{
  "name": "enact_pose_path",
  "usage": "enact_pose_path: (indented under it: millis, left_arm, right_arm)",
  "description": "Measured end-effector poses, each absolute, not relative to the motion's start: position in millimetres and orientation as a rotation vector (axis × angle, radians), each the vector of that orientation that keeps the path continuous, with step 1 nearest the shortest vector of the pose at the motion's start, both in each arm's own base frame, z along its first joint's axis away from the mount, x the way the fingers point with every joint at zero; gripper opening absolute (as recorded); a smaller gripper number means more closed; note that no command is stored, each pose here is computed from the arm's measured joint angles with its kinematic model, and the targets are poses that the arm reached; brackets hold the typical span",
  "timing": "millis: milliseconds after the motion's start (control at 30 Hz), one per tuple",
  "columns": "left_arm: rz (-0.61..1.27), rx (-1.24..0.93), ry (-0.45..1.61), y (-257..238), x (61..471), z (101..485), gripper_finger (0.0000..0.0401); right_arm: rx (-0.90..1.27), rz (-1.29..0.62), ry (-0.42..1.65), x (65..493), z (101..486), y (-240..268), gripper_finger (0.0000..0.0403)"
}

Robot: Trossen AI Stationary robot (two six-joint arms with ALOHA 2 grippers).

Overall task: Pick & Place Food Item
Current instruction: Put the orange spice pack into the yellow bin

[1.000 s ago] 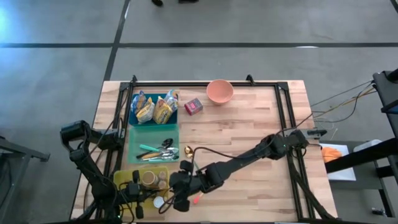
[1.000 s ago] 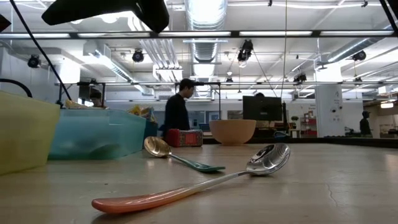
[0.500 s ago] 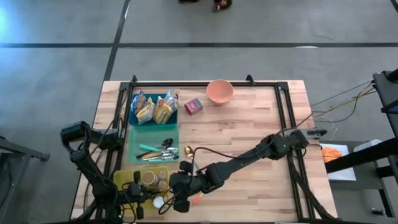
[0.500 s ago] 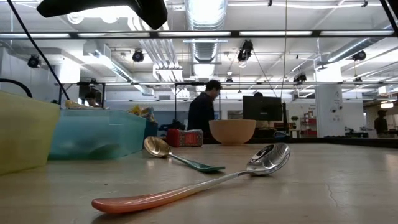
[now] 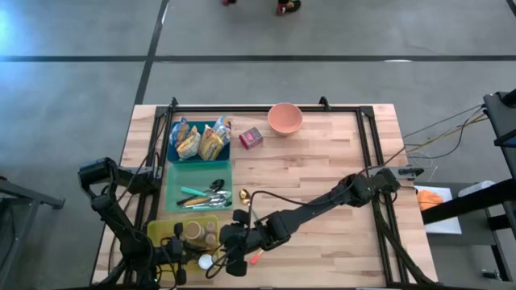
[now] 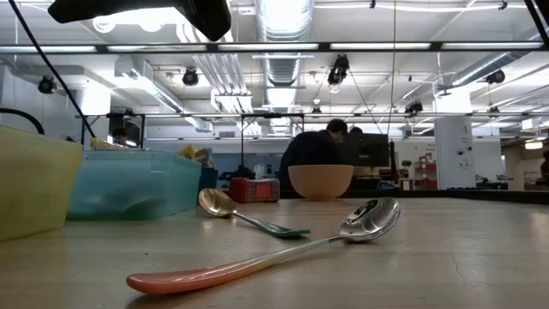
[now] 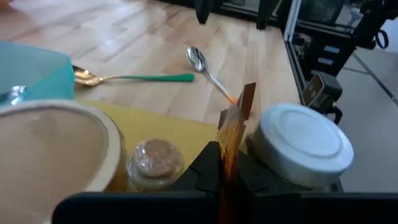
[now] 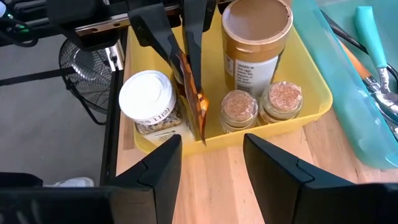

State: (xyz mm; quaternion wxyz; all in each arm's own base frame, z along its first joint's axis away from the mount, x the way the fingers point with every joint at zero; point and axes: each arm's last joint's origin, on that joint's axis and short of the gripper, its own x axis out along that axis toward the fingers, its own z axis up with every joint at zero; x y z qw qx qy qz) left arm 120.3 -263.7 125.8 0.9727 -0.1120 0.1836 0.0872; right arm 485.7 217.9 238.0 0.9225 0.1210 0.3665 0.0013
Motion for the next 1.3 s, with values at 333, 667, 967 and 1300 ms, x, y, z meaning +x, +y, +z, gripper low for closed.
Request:
enact_pose_path:
  millis: [333, 667, 967, 1300]
  left_arm:
    - [0.162, -0.237, 0.399, -264.5, 120.2, 125.2, 0.0020]
    - [0.149, -0.253, 0.431, -265.3, 120.0, 124.7, 0.0040]
    - [0.155, -0.276, 0.430, -265.2, 120.0, 124.7, 0.0148]
    - [0.151, -0.291, 0.426, -265.8, 120.2, 128.4, 0.0192]
  right_arm:
    - [0.245, 0.000, 0.761, 484.9, 237.8, 217.5, 0.0170]
    - [0.250, 0.021, 0.782, 484.0, 236.9, 217.9, 0.0170]
    - [0.250, 0.021, 0.782, 483.9, 236.9, 218.1, 0.0170]
    - [0.258, 0.044, 0.795, 483.5, 236.7, 218.8, 0.0170]
